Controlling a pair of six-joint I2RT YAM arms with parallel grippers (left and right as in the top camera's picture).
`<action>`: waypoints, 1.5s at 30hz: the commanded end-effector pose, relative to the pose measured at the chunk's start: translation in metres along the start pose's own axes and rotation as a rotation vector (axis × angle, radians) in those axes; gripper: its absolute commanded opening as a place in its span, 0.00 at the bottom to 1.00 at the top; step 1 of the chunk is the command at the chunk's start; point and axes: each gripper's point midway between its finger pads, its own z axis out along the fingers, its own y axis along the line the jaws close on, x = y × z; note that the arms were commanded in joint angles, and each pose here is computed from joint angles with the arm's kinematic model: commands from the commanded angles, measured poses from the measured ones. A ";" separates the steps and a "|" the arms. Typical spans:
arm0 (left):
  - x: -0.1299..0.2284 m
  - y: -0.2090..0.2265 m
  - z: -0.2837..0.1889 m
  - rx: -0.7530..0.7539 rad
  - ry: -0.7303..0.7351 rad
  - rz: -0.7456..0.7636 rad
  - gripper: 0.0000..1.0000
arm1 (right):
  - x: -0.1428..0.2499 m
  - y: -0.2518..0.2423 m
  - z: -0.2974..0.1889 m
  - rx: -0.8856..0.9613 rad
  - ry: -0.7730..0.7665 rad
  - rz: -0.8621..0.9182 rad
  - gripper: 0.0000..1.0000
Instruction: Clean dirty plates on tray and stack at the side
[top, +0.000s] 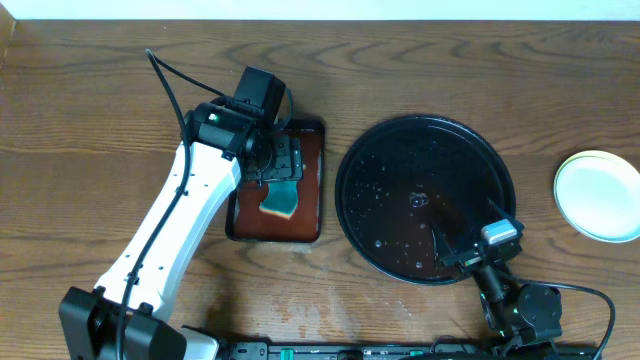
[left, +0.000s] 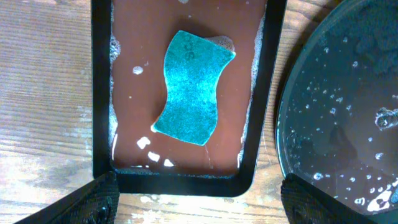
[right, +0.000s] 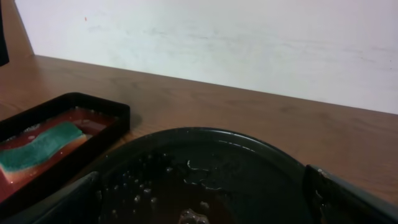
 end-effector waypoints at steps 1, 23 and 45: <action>-0.002 -0.001 -0.005 0.008 -0.014 -0.001 0.84 | 0.000 -0.004 -0.001 0.021 -0.001 -0.011 0.99; -0.031 0.024 -0.060 0.015 -0.464 -0.031 0.84 | 0.000 -0.004 -0.001 0.021 -0.001 -0.011 0.99; 0.040 0.113 -0.077 0.186 -1.224 -0.196 0.84 | 0.000 -0.004 -0.001 0.021 -0.001 -0.011 0.99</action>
